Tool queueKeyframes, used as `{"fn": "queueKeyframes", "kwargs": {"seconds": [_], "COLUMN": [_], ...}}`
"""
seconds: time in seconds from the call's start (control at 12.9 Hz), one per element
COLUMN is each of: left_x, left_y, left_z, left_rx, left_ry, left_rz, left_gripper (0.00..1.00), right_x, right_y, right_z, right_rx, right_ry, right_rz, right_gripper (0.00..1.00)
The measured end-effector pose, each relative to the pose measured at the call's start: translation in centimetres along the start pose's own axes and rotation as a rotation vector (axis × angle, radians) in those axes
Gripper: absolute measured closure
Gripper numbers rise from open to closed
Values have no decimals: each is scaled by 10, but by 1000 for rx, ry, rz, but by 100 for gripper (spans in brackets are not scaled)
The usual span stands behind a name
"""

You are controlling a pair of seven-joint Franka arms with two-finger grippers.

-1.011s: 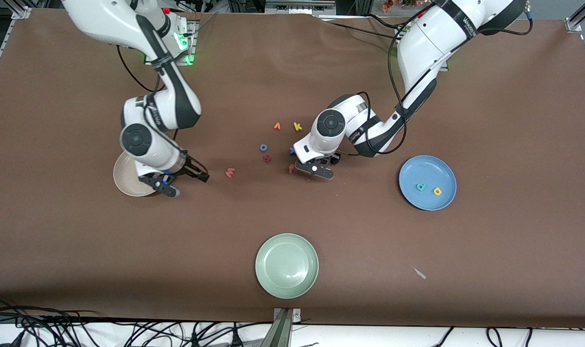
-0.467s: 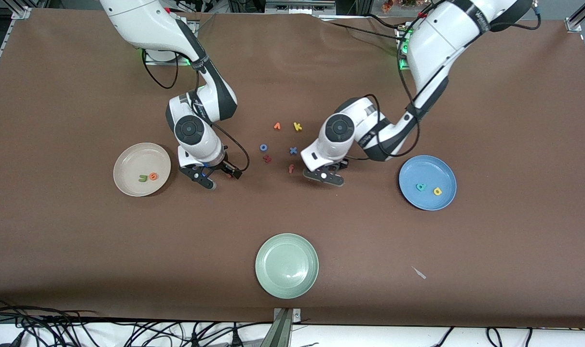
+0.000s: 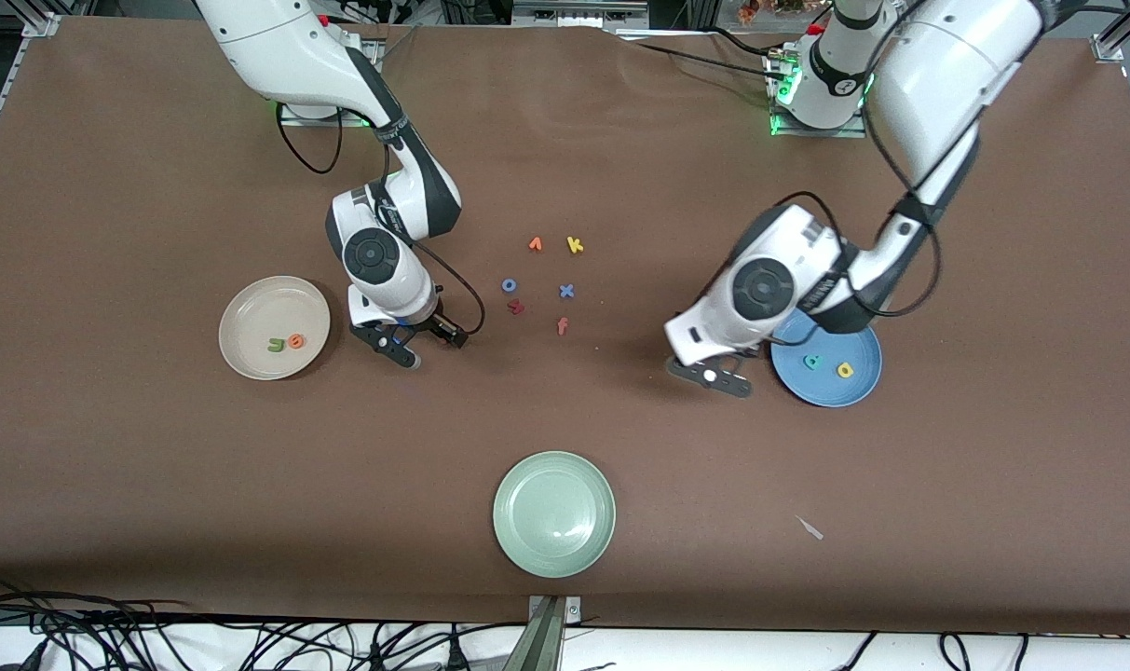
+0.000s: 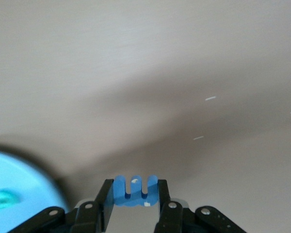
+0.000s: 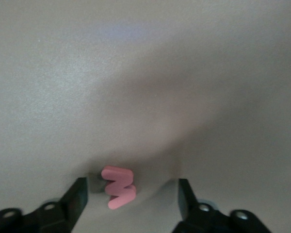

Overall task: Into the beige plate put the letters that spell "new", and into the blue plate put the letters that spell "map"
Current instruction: 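Grasp blue m with the left gripper while the right gripper grasps pink w, then drop the left gripper's m on blue plate while the right gripper drops w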

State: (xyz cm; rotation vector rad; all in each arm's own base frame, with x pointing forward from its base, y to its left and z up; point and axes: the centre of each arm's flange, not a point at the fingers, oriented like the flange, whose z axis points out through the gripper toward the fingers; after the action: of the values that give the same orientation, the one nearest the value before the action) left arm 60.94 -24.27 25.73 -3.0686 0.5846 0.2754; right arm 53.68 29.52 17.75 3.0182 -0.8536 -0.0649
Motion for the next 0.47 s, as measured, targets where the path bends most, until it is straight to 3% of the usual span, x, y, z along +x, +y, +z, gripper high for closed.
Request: {"fn": "queueKeyframes", "kwargs": {"seconds": [0.08,0.23,0.31,0.47], "left_x": [-2,-12,-20,-36], "left_y": [-38,-104,-126,-148], "left_z": [-1,2,9,27], "left_rx": [-8,-28,-38,-61], "left_ry": [-6,-18,-34,-76], "left_rz": [32,62,59,61], "left_gripper": [59,59,59,59], "right_x": [-1,-2,-2,-2], "right_y": [-1,-1,-1,-4], "right_z": [0,0,1,0], "right_rx": [0,0,0,5], "right_ry": [0,0,0,3], "right_rz": [-2,-4,-7,-10], "right_gripper": [21,41,41,59]}}
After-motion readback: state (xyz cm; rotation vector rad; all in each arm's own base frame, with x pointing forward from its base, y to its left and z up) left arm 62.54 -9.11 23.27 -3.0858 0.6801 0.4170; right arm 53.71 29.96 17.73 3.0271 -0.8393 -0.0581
